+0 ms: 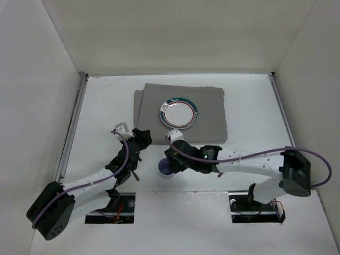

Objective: Set the dinner table for one person

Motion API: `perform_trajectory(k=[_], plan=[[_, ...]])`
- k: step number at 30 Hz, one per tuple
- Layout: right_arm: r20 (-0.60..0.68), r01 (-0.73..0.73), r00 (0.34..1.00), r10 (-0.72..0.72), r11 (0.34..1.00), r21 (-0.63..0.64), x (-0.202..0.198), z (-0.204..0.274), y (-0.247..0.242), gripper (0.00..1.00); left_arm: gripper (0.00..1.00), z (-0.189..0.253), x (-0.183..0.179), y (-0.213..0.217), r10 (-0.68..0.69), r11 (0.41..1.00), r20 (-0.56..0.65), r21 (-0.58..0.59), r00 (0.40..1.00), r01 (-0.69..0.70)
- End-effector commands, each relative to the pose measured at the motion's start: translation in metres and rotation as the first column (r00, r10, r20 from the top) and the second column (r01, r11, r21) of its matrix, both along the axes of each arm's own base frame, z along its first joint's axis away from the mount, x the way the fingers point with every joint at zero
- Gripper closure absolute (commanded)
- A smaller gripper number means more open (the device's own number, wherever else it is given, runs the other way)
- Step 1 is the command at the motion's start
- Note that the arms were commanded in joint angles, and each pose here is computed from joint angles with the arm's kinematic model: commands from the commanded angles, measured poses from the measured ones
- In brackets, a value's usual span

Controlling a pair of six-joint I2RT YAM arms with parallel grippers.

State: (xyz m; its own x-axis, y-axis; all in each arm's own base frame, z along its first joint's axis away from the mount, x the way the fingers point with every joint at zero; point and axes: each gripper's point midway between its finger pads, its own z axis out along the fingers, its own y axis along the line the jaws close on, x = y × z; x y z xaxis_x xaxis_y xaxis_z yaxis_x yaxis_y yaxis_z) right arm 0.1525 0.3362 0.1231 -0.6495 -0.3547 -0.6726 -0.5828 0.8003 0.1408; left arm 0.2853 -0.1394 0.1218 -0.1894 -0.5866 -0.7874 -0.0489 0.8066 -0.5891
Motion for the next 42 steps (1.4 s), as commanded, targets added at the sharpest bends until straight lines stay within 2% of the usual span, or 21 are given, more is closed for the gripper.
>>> perform_trajectory(k=[1,3,6,8,11,15,18,21,25,28,32,38,42], plan=[[0.041,0.025,0.999,-0.025,1.0,-0.009,0.01,0.008,0.008,0.51,0.52,0.024,0.004,-0.003,0.003,0.999,0.07,-0.051,0.998,0.0],[0.054,0.04,0.998,-0.038,0.999,-0.024,0.014,0.003,0.009,0.59,0.52,0.024,0.004,-0.002,0.008,0.999,0.069,-0.051,0.998,-0.004],[0.062,0.049,0.997,-0.049,0.999,-0.002,0.017,0.009,0.014,0.81,0.52,0.024,0.004,-0.002,0.008,0.999,0.07,-0.05,0.997,-0.004],[0.069,0.053,0.996,-0.057,0.997,0.063,0.019,0.026,0.019,0.85,0.52,0.024,0.003,-0.002,0.008,0.999,0.071,-0.053,0.997,-0.004],[0.101,0.091,0.989,-0.109,0.982,0.164,0.038,0.06,0.009,0.86,0.51,0.028,0.003,0.002,0.018,0.998,0.083,-0.054,0.996,-0.013],[0.141,0.231,0.951,-0.275,0.935,0.268,0.098,0.098,-0.037,0.86,0.51,0.032,0.001,0.015,0.061,0.997,0.107,-0.054,0.992,-0.055],[0.17,0.377,0.881,-0.442,0.871,0.314,0.16,0.11,-0.086,0.86,0.51,0.033,-0.001,0.016,0.061,0.997,0.112,-0.057,0.992,-0.055],[0.148,0.514,0.794,-0.59,0.78,0.357,0.23,0.11,-0.135,0.85,0.51,0.027,0.0,0.011,0.047,0.998,0.091,-0.04,0.995,-0.044],[0.103,0.63,0.722,-0.684,0.712,0.31,0.304,0.09,-0.177,0.85,0.5,0.023,0.0,0.008,0.034,0.999,0.079,-0.036,0.996,-0.031],[0.085,0.692,0.688,-0.721,0.686,0.224,0.339,0.07,-0.2,0.85,0.5,0.021,0.0,0.008,0.037,0.999,0.074,-0.032,0.997,-0.034],[0.066,0.735,0.657,-0.751,0.657,0.167,0.366,0.05,-0.219,0.85,0.5,0.015,0.001,0.006,0.033,0.999,0.058,-0.022,0.998,-0.032],[0.059,0.767,0.625,-0.778,0.627,0.136,0.383,0.036,-0.238,0.85,0.5,0.01,0.004,0.003,0.03,1.0,0.041,-0.007,0.999,-0.029],[0.059,0.77,0.626,-0.777,0.629,0.105,0.388,0.025,-0.241,0.85,0.5,0.007,0.004,0.003,0.029,1.0,0.033,0.003,0.999,-0.029]])
